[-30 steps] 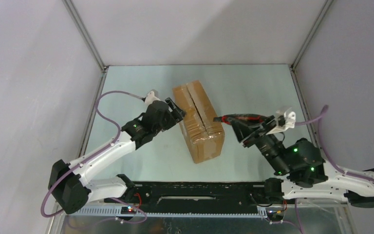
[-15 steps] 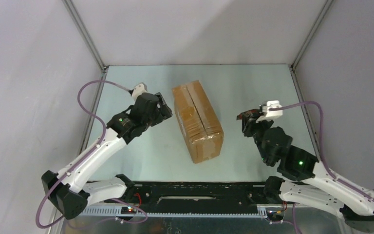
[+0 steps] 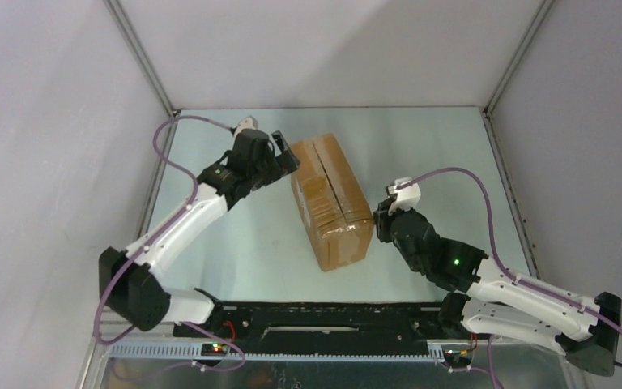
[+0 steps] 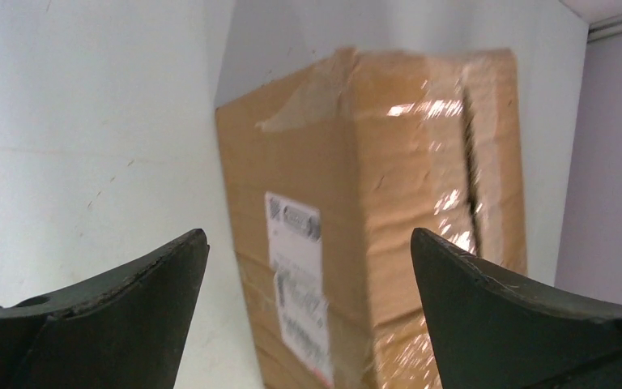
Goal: Unpack the express box
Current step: Cut the express box at the center of the board, then adjust the express box at the center of the board.
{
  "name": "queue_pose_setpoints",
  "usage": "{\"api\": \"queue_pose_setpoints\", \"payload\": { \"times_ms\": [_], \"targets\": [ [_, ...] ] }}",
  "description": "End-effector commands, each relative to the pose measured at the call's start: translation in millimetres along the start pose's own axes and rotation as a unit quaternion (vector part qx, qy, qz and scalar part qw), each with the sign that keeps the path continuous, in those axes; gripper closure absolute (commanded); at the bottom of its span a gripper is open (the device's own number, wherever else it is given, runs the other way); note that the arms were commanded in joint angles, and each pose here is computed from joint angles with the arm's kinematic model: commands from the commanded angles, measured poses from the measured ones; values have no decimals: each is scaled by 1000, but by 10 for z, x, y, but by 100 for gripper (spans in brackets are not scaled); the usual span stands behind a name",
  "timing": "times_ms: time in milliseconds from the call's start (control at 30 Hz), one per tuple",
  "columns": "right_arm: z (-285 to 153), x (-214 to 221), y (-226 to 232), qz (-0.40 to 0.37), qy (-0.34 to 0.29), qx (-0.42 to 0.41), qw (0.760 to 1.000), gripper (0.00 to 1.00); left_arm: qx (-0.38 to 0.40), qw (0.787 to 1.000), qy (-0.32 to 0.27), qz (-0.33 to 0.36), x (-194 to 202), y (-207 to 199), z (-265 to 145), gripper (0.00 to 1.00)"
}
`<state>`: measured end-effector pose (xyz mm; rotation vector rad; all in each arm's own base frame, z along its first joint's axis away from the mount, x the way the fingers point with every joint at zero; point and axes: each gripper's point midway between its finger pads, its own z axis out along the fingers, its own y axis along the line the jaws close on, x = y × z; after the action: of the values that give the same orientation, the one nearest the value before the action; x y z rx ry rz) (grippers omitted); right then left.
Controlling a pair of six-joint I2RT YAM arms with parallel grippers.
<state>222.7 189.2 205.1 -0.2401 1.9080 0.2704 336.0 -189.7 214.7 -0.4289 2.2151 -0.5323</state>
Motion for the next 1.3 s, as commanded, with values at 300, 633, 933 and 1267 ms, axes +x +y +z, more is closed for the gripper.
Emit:
{"api": "queue_pose_setpoints", "payload": {
  "times_ms": [300, 633, 933, 1267],
  "targets": [
    [39, 1, 275, 47, -7, -42, 998, 100, -44, 997, 56, 19, 262, 136, 553, 24],
    [-57, -31, 108, 61, -17, -22, 998, 100, -131, 990, 47, 8, 501, 568, 599, 51],
    [-191, -36, 136, 84, -16, -39, 996, 100, -143, 990, 4, 0, 275, 565, 355, 48],
    [-660, 109, 163, 128, 29, -115, 985, 100, -71, 995, -16, 64, -135, 136, 27, 29]
  ]
}}
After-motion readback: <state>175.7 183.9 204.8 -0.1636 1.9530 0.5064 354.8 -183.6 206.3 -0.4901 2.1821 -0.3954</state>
